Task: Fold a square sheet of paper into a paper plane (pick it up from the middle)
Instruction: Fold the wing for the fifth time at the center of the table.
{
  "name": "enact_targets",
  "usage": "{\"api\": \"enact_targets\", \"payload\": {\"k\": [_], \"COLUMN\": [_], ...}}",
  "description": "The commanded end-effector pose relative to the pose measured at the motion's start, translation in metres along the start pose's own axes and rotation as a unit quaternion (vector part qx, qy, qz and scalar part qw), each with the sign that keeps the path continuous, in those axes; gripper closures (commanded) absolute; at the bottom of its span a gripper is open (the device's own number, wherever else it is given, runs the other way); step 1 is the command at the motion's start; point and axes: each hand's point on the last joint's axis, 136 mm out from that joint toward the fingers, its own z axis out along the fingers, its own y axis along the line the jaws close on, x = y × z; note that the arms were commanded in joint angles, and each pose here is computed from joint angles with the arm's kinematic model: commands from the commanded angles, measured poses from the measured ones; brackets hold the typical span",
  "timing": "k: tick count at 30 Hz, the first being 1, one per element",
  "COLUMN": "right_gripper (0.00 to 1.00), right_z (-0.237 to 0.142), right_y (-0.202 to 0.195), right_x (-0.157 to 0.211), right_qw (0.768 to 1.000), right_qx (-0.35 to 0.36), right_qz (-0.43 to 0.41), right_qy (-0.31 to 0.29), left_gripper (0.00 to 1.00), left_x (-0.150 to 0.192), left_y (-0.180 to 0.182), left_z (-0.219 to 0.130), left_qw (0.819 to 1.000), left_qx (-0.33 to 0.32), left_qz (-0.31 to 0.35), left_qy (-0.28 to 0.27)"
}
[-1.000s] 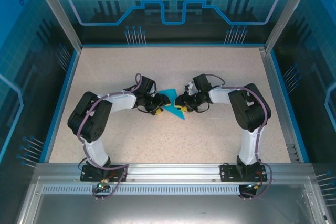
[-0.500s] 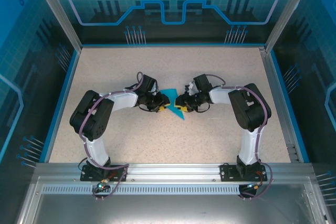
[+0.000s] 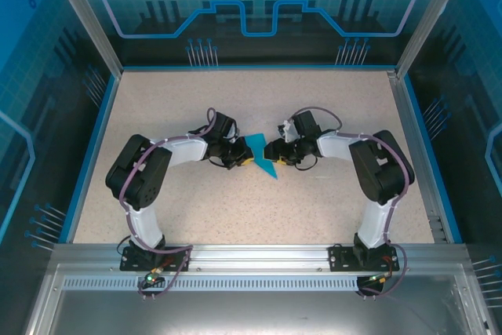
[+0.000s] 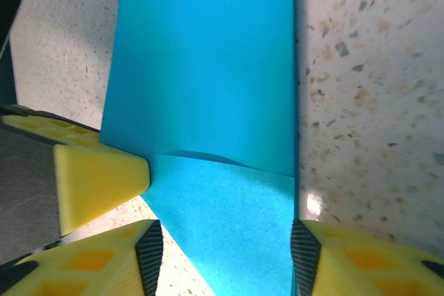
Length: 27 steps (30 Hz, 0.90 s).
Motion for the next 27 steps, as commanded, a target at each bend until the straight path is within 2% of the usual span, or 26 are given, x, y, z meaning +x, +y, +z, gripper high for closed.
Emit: {"api": "enact_targets", "payload": {"k": [1,3,7,10,14,19,21,27], "right_gripper": [0.42,0.41,0.4,0.41,0.35,0.34,0.36,0.46], "right_z": [-0.019,-0.025,-0.032,-0.032,-0.024,-0.006,0.0,0.015], "right_y": [0.005,0.006,0.005,0.015,0.026,0.027,0.03,0.035], "right_x": [-0.009,-0.009,-0.002,0.007,0.024,0.038,0.035,0.03], "right_qw": [0.992,0.983,0.95,0.927,0.895,0.87,0.857,0.838], "right_qx": [0.058,0.089,0.155,0.16,0.159,0.181,0.19,0.196], "right_qz": [-0.098,-0.145,-0.248,-0.312,-0.39,-0.439,-0.457,-0.486], "right_qy": [-0.047,-0.066,-0.106,-0.129,-0.149,-0.134,-0.145,-0.152], "left_gripper": [0.95,0.96,0.96,0.96,0.96,0.96,0.96,0.96], "left_x": [0.006,0.009,0.01,0.01,0.01,0.01,0.011,0.012], "left_y": [-0.009,-0.012,-0.014,-0.015,-0.018,-0.021,-0.021,-0.023], "left_z": [0.001,-0.001,-0.006,-0.008,-0.009,-0.01,-0.011,-0.015], "left_qw": [1.0,1.0,1.0,1.0,1.0,1.0,1.0,1.0], "left_qx": [-0.004,-0.007,-0.014,-0.018,-0.015,-0.012,-0.011,-0.009], "left_qz": [0.003,0.001,-0.007,-0.009,-0.01,-0.012,-0.014,-0.018], "left_qy": [0.011,0.013,0.008,0.005,0.005,0.007,0.007,0.008]}}
